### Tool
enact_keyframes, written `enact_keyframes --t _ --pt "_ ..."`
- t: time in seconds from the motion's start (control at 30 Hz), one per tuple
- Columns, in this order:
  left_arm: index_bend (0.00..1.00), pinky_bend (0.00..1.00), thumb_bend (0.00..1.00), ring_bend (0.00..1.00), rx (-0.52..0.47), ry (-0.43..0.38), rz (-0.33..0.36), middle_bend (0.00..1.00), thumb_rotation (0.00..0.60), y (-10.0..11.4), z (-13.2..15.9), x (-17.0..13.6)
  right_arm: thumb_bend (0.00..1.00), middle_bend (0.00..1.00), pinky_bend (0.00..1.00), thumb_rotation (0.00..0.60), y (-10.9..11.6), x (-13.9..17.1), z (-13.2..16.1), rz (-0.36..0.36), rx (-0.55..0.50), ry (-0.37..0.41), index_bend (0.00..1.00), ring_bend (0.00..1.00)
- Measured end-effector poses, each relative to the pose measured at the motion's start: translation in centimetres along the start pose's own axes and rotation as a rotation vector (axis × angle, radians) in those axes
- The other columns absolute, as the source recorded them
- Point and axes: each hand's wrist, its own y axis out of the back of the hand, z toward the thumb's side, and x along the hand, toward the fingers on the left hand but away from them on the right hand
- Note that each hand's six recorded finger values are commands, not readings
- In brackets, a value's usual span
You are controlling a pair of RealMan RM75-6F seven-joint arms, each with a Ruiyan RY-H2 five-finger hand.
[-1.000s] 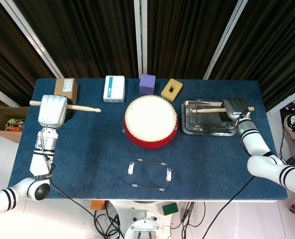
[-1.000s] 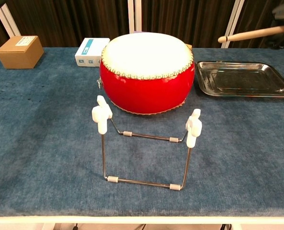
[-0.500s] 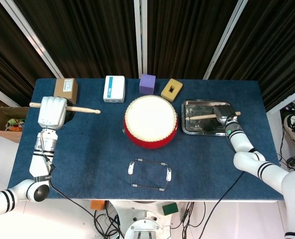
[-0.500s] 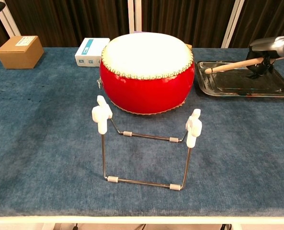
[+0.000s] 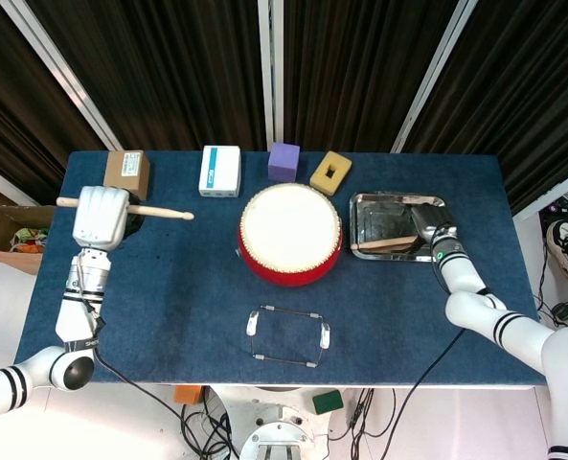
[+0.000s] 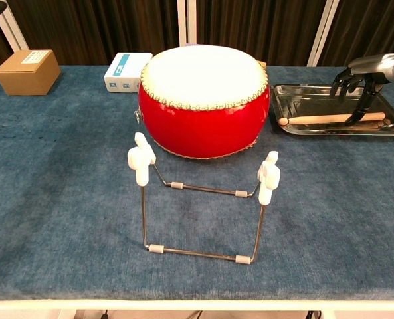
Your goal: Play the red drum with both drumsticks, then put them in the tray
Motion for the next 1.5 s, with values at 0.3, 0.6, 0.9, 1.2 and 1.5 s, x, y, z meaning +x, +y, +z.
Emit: enact_keyframes --t 0.3,0.6,0.9,1.2,1.5 --pt "1.0 1.0 0.37 1.0 0.03 -0.049 -0.04 1.0 0.6 -0.9 1.7 0.8 0.12 0.35 0.27 0.6 2.8 4.2 1.7 -0.075 0.015 0.097 0.26 0.14" --pt "1.0 1.0 0.37 1.0 0.044 -0.097 -0.108 1.0 0.6 -1.9 5.2 2.6 0.18 0.4 0.3 0.6 9.0 12.1 6.2 -0.201 -0.035 0.266 0.3 0.17" --pt "1.0 1.0 0.37 1.0 0.023 -0.107 -0.155 1.0 0.6 -2.9 9.1 4.8 0.2 0.44 0.34 0.6 11.7 13.6 14.2 -0.2 -0.129 0.387 0.34 0.21" --pt "1.0 1.0 0.37 1.0 0.009 -0.096 -0.162 1.0 0.6 -3.3 11.1 5.5 0.26 0.45 0.34 0.6 11.6 13.1 21.8 -0.18 -0.118 0.398 0.38 0.21" --pt "0.99 1.0 0.37 1.0 0.023 -0.098 -0.165 1.0 0.6 -3.4 12.3 5.7 0.3 0.47 0.34 0.6 11.4 12.0 26.8 -0.195 -0.146 0.38 0.43 0.22"
